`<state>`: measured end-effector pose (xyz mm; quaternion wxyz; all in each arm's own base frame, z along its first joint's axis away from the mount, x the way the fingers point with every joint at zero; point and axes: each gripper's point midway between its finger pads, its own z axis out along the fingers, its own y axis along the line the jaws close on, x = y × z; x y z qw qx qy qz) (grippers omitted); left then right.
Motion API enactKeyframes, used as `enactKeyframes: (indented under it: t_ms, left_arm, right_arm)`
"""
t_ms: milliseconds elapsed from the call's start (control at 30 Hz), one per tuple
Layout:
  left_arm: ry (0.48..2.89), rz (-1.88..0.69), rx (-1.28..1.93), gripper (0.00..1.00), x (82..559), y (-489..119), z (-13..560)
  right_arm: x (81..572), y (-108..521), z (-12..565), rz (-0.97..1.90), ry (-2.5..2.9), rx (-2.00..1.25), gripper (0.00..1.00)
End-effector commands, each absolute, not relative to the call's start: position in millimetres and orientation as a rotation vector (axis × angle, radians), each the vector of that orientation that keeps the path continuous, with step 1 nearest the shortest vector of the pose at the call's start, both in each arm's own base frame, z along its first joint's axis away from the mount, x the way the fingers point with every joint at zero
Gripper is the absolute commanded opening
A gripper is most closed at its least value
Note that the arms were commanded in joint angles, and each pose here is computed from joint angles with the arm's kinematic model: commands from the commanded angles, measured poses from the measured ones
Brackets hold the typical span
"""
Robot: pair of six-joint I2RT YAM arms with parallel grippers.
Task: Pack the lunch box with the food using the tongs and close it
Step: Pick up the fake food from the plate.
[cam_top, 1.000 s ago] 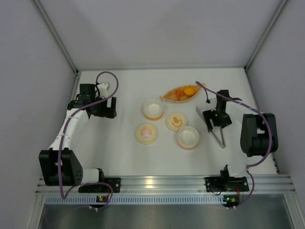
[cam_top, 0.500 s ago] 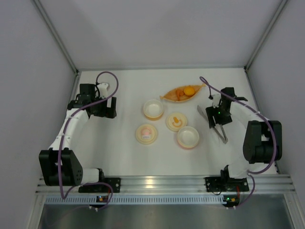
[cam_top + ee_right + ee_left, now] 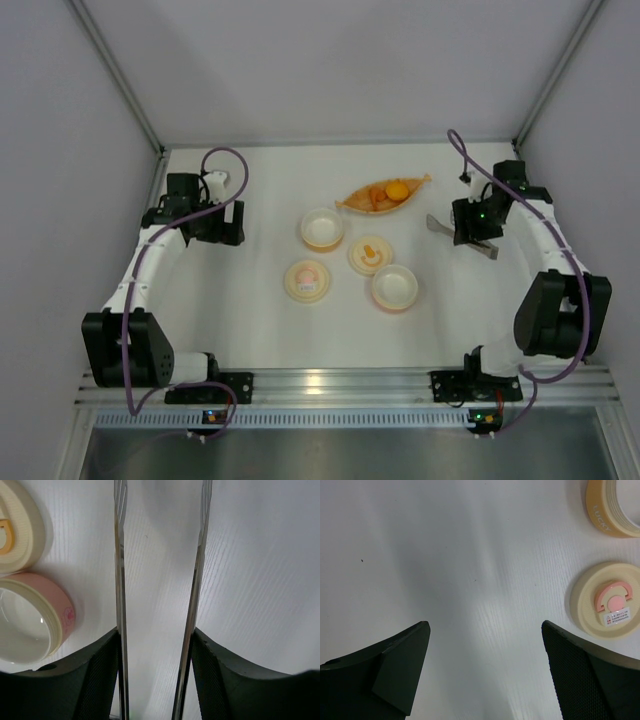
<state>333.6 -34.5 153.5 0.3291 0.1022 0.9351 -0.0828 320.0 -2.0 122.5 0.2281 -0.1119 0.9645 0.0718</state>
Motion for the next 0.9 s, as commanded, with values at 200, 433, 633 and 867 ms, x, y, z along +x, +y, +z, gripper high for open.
enactKeyframes:
  t_ms: [200,433,633,867]
  left_arm:
    - [2.38,-0.236,0.278,0.98,349.0,-39.7,174.4]
    - [2.364,-0.28,0.294,0.98,347.1,-45.7,182.4]
    - [2.363,-0.309,0.306,0.98,344.1,-49.8,183.9]
    - [2.365,-0.303,0.312,0.98,344.8,-49.1,184.4]
  right_arm:
    - [314.8,9.6,207.1,0.258,2.459,-0.395,0.54]
    - [322.0,25.6,240.1,0.344,2.36,-0.459,0.54]
    - [341.8,43.1,250.3,0.427,2.309,-0.492,0.54]
    - [364.5,74.4,246.5,0.457,2.294,-0.603,0.52]
